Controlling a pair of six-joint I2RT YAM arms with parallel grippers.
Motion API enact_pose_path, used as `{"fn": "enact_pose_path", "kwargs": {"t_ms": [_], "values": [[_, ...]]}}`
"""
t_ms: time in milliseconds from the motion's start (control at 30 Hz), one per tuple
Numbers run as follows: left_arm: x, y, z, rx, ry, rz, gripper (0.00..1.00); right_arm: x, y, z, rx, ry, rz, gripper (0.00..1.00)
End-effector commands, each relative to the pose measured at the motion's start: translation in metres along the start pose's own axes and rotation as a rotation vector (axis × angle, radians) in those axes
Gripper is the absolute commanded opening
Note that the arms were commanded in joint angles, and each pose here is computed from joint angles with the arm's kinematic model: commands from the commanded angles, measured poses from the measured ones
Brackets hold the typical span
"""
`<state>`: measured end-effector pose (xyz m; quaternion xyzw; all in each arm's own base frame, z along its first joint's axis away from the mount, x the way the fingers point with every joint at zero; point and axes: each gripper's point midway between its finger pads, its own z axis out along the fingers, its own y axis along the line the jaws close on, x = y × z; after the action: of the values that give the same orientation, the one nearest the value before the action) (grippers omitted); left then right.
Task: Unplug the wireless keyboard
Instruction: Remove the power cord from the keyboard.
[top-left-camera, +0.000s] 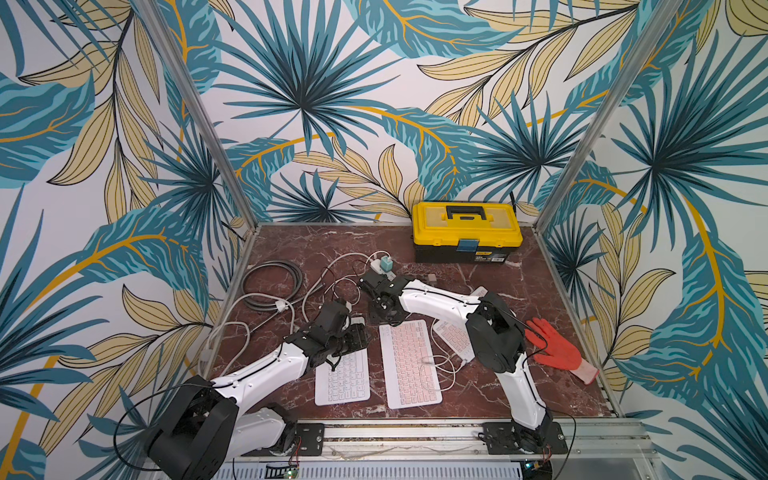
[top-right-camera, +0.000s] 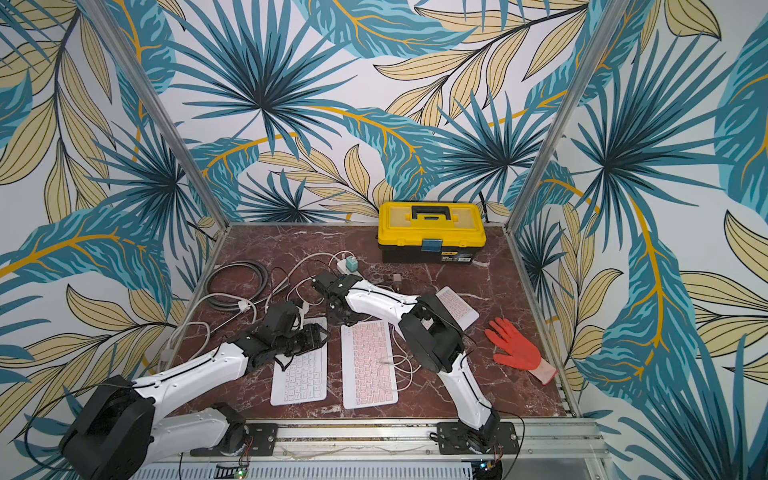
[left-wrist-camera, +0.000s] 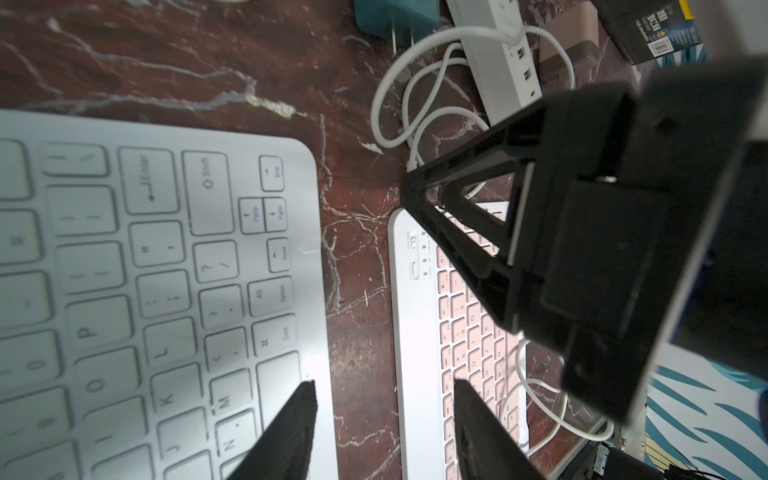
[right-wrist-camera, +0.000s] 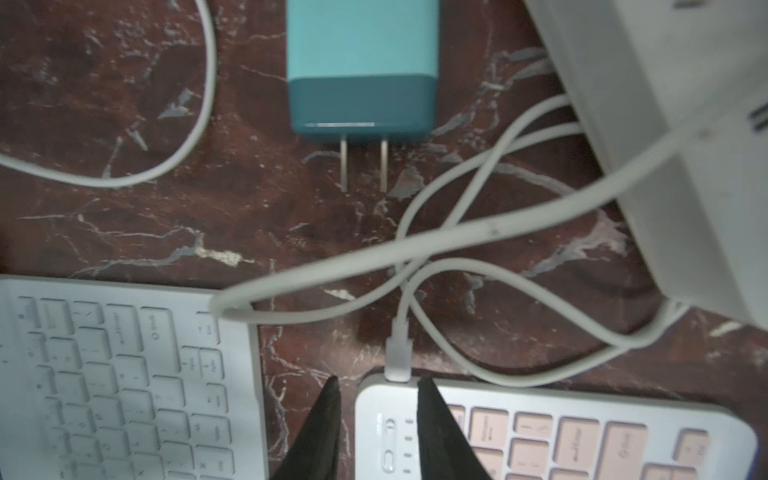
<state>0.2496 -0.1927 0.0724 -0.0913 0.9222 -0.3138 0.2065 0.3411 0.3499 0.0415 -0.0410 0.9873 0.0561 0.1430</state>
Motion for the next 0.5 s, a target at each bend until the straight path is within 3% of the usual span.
{"fn": "enact_pose_path", "kwargs": {"t_ms": [0, 467], "values": [[-0.002, -0.006, -0.003, 0.045, -0.009, 0.033, 0.55, 0.007, -0.012, 0.006, 0.034, 0.054, -0.004, 0.33], [-0.003, -0.004, -0.002, 0.043, -0.01, 0.038, 0.55, 0.017, -0.006, 0.024, 0.029, 0.109, 0.006, 0.29]]}}
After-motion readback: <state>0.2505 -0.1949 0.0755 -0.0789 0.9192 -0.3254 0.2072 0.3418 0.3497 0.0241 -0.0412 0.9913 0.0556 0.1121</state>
